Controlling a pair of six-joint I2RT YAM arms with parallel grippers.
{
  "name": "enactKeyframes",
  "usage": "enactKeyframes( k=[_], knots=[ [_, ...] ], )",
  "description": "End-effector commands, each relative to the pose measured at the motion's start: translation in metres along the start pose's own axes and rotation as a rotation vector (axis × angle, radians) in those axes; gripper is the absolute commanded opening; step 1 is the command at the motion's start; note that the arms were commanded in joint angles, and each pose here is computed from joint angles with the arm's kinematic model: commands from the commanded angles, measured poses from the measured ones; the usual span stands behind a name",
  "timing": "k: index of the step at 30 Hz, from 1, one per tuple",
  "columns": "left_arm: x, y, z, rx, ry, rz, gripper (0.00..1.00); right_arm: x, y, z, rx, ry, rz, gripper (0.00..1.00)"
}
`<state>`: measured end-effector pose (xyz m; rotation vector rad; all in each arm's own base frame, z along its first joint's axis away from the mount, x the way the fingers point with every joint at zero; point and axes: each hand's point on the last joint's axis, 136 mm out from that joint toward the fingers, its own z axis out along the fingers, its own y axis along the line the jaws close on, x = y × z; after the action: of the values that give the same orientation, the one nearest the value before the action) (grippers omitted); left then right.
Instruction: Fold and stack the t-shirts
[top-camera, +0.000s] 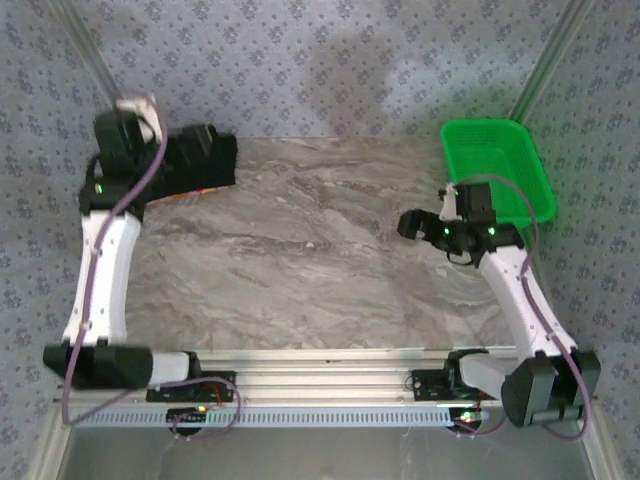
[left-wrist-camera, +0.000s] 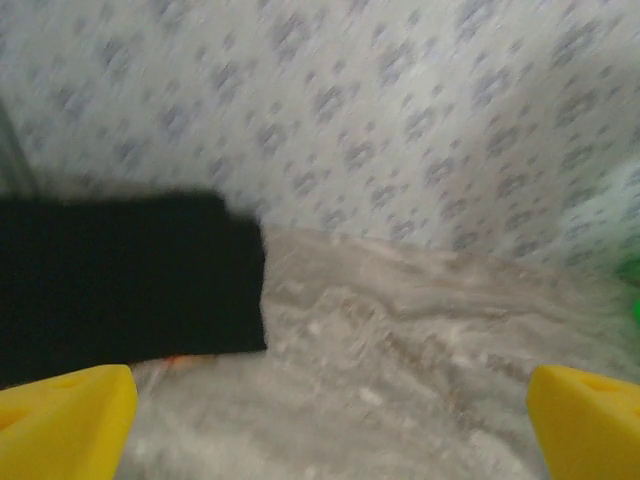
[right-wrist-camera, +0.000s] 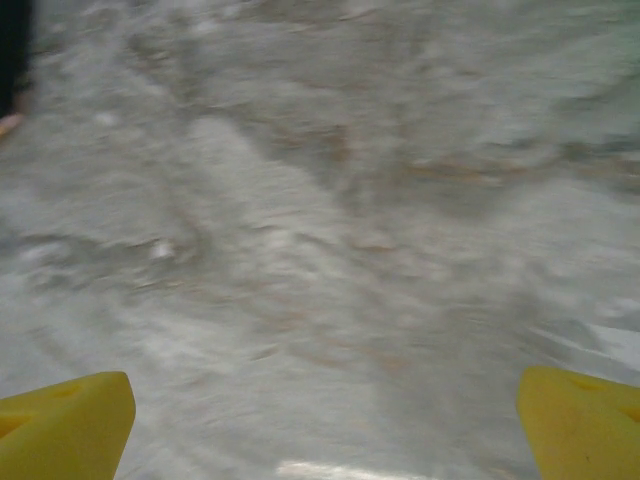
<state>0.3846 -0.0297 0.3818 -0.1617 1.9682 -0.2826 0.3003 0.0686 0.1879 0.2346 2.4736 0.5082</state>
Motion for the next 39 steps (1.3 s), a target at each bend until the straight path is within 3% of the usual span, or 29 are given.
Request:
enactKeyframes(
  k=[1, 6, 8, 11, 15, 19, 24, 26, 29, 31, 32, 34, 36, 39],
  knots=[
    [0.045, 0.031, -0.017, -0.132, -0.075, -0.085, 1.00, -0.011, -0.052, -0.008, 0.187, -0.170, -0.014, 1.00],
    [0.152, 0.088, -0.028, -0.314, -0.040, -0.106, 1.00, -0.002, -0.114, -0.009, 0.372, -0.263, 0.004, 1.00],
    [0.182, 0.108, -0.023, -0.378, -0.045, -0.097, 1.00, -0.011, -0.129, -0.011, 0.414, -0.375, -0.042, 1.00],
    [0.202, 0.118, -0.014, -0.379, -0.110, -0.047, 1.00, -0.014, -0.139, 0.000, 0.412, -0.499, -0.055, 1.00],
    [0.210, 0.122, -0.004, -0.357, -0.217, 0.020, 1.00, -0.006, -0.144, 0.023, 0.375, -0.526, -0.052, 1.00],
    [0.222, 0.127, 0.026, -0.335, -0.177, 0.071, 1.00, -0.014, -0.130, 0.029, 0.297, -0.650, -0.138, 1.00],
    [0.222, 0.128, 0.067, -0.310, -0.156, 0.131, 1.00, -0.034, -0.133, 0.047, 0.304, -0.685, -0.180, 1.00],
    [0.218, 0.127, 0.077, -0.304, -0.162, 0.190, 1.00, -0.042, -0.133, 0.061, 0.305, -0.639, -0.221, 1.00],
    [0.237, 0.145, 0.095, -0.305, -0.125, 0.133, 1.00, -0.047, -0.132, 0.079, 0.288, -0.618, -0.255, 1.00],
    [0.234, 0.135, 0.104, -0.240, -0.156, 0.164, 1.00, -0.044, -0.126, 0.092, 0.297, -0.592, -0.300, 1.00],
    [0.238, 0.132, 0.105, -0.219, -0.101, 0.166, 1.00, -0.045, -0.131, 0.095, 0.304, -0.616, -0.285, 1.00],
    [0.236, 0.135, 0.107, -0.219, -0.125, 0.157, 1.00, -0.043, -0.131, 0.098, 0.344, -0.567, -0.294, 1.00],
    [0.240, 0.137, 0.113, -0.230, -0.050, 0.154, 1.00, -0.046, -0.129, 0.097, 0.339, -0.602, -0.305, 1.00],
    [0.241, 0.134, 0.114, -0.224, -0.051, 0.165, 1.00, -0.044, -0.127, 0.099, 0.347, -0.587, -0.322, 1.00]
  ],
)
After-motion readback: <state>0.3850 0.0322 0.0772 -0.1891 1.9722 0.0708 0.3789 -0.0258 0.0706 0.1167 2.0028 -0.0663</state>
